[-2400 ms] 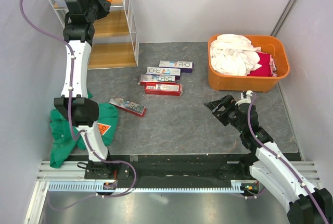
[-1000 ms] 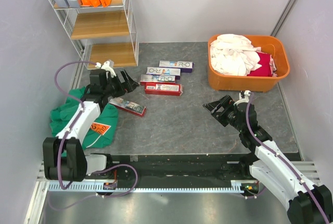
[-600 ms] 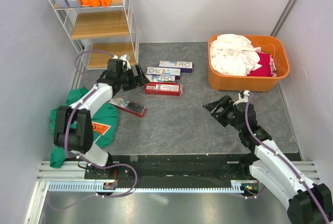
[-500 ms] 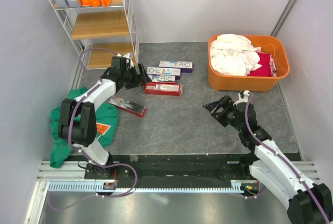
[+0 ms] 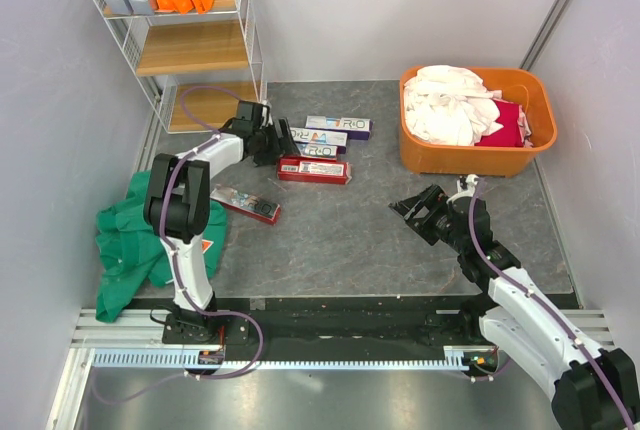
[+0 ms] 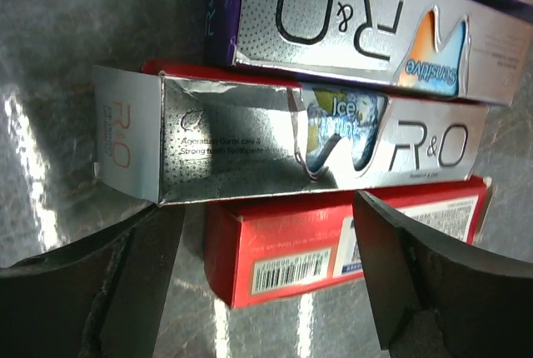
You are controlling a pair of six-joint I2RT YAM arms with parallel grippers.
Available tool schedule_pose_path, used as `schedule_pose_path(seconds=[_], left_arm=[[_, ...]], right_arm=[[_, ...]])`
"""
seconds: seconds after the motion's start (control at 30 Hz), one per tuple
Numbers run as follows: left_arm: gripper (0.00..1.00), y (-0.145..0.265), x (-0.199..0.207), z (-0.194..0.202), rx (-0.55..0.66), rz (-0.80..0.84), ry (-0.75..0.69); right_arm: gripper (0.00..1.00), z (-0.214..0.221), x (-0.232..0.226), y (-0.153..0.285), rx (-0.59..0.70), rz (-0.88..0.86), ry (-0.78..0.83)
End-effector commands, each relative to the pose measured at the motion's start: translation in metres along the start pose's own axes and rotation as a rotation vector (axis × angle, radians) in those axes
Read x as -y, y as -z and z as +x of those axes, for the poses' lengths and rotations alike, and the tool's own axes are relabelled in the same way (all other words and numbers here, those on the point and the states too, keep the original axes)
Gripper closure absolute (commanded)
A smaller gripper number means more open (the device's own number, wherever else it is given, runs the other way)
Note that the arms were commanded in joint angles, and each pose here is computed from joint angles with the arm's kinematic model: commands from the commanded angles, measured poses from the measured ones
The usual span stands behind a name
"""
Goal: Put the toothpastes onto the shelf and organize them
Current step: Pick up the toothpaste from the center of the board.
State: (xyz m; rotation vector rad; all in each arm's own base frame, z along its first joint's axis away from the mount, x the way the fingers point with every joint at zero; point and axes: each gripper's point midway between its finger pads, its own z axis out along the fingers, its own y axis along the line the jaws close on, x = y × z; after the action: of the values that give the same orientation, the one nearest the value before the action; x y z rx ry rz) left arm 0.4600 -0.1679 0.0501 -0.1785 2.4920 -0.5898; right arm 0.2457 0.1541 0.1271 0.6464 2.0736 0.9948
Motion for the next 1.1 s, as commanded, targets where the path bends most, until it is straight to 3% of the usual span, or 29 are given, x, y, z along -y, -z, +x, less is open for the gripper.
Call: schedule_pose_path(seconds=[0.0, 0.2, 0.43, 0.77, 1.07], left_arm=[[0.09, -0.006, 0.018, -0.031, 0.068, 0.031, -0.063], [0.09, -0.016, 0.031, -0.027, 0.046, 0.083, -0.107], [0.11, -0.017, 0.050, 0.019, -0.027, 0.147, -0.167], [0.14, 0.024, 0.063, 0.122, -0.127, 0.238, -0.162], [0.14, 0.055, 0.097, 0.155, -0.095, 0.292, -0.247]], right_arm=[[0.10, 0.001, 0.002, -0.001, -0.009, 0.001, 0.013], [0.10, 0.003, 0.005, -0.003, -0.019, 0.015, 0.012], [0.10, 0.005, 0.007, -0.005, -0.030, 0.025, 0.012], [0.10, 0.005, 0.006, -0.005, -0.037, 0.023, 0.013], [0.11, 0.007, 0.006, -0.007, -0.052, 0.025, 0.012]])
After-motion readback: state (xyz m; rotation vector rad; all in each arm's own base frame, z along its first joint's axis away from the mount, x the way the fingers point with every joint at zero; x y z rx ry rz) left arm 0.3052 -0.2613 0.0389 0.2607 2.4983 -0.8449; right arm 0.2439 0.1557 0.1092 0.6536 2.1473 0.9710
